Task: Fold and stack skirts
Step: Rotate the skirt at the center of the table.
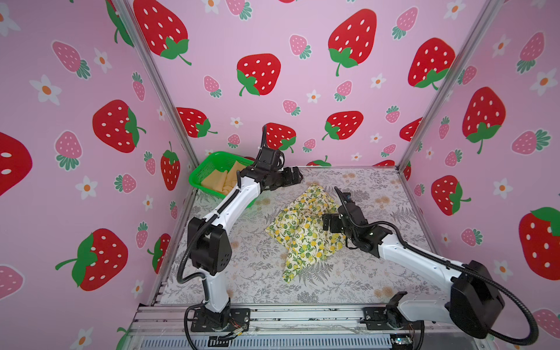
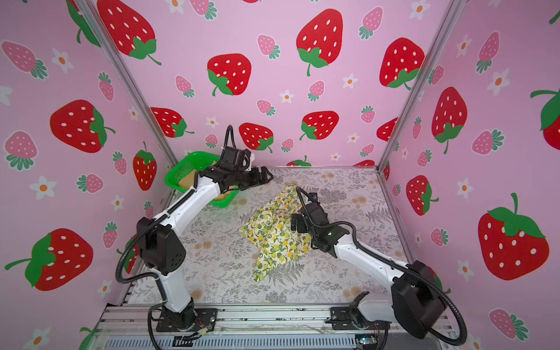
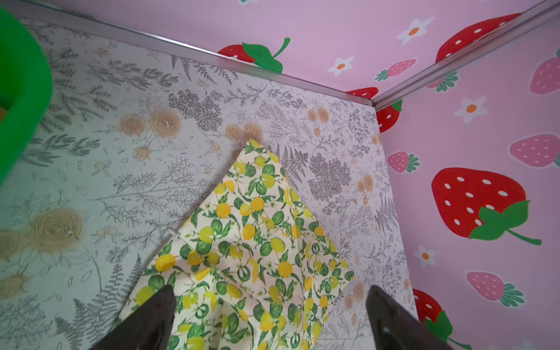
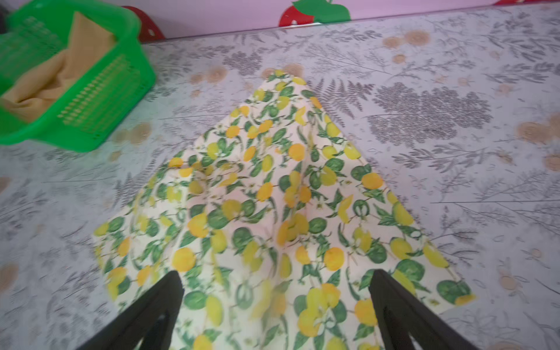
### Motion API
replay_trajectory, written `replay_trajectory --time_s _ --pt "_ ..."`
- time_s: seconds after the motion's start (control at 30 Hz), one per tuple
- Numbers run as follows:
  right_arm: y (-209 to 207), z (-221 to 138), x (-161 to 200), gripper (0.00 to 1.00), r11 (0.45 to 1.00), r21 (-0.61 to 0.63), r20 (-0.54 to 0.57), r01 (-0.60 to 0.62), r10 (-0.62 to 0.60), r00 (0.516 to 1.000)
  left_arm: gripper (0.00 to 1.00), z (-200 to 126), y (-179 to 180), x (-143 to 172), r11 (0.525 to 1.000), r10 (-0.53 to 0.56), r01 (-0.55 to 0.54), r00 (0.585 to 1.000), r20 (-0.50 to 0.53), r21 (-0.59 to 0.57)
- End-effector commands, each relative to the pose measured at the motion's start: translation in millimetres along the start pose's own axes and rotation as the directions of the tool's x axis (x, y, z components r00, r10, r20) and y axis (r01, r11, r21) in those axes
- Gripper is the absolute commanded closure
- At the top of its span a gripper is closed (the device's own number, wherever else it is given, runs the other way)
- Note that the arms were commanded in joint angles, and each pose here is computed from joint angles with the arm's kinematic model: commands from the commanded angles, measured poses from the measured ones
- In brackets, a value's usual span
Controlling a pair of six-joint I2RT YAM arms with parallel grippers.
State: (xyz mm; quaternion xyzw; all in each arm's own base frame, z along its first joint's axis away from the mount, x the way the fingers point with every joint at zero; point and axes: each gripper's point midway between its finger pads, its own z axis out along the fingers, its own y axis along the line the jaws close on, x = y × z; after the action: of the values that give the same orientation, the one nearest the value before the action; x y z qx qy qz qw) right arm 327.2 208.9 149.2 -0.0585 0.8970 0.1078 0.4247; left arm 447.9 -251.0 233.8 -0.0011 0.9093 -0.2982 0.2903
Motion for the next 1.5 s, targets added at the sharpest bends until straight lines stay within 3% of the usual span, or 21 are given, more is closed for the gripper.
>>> replay_trajectory --time_s 0.0,0.33,0.77,0.87,1.0,1.1,1.47 --pt "-24.9 27.0 1.0 0.0 0.999 0.039 -0.056 0.038 -0.035 0.998 0.01 6.8 20.5 34.5 0.997 -0.071 0.071 0.997 -0.016 -0.031" --pt "-69.9 89.4 32.1 0.0 0.989 0.139 -0.195 0.042 -0.014 0.981 0.01 26.5 77.3 122.9 0.979 -0.185 0.172 0.975 -0.123 -0.111" --pt "-118.5 93.3 62.4 0.08 0.973 0.232 -0.236 0.002 0.054 0.97 0.01 73.6 108.5 156.9 0.963 -0.232 0.189 0.946 -0.228 -0.194" --pt "-118.5 92.5 66.6 0.25 0.977 0.215 -0.252 -0.007 0.063 0.966 0.01 77.8 114.1 157.6 0.959 -0.228 0.176 0.944 -0.237 -0.223" --pt "-117.0 87.0 70.0 0.73 0.979 0.2 -0.253 -0.028 0.079 0.964 0.01 85.3 120.0 152.8 0.954 -0.216 0.148 0.944 -0.251 -0.262" --pt "-115.7 81.7 74.4 0.88 0.981 0.188 -0.256 -0.046 0.095 0.962 0.01 96.4 124.0 150.9 0.949 -0.217 0.137 0.938 -0.271 -0.284" --pt "-96.5 37.6 96.4 0.98 0.981 0.064 -0.232 -0.182 0.192 0.954 0.01 142.2 130.8 118.2 0.933 -0.189 0.078 0.938 -0.29 -0.353"
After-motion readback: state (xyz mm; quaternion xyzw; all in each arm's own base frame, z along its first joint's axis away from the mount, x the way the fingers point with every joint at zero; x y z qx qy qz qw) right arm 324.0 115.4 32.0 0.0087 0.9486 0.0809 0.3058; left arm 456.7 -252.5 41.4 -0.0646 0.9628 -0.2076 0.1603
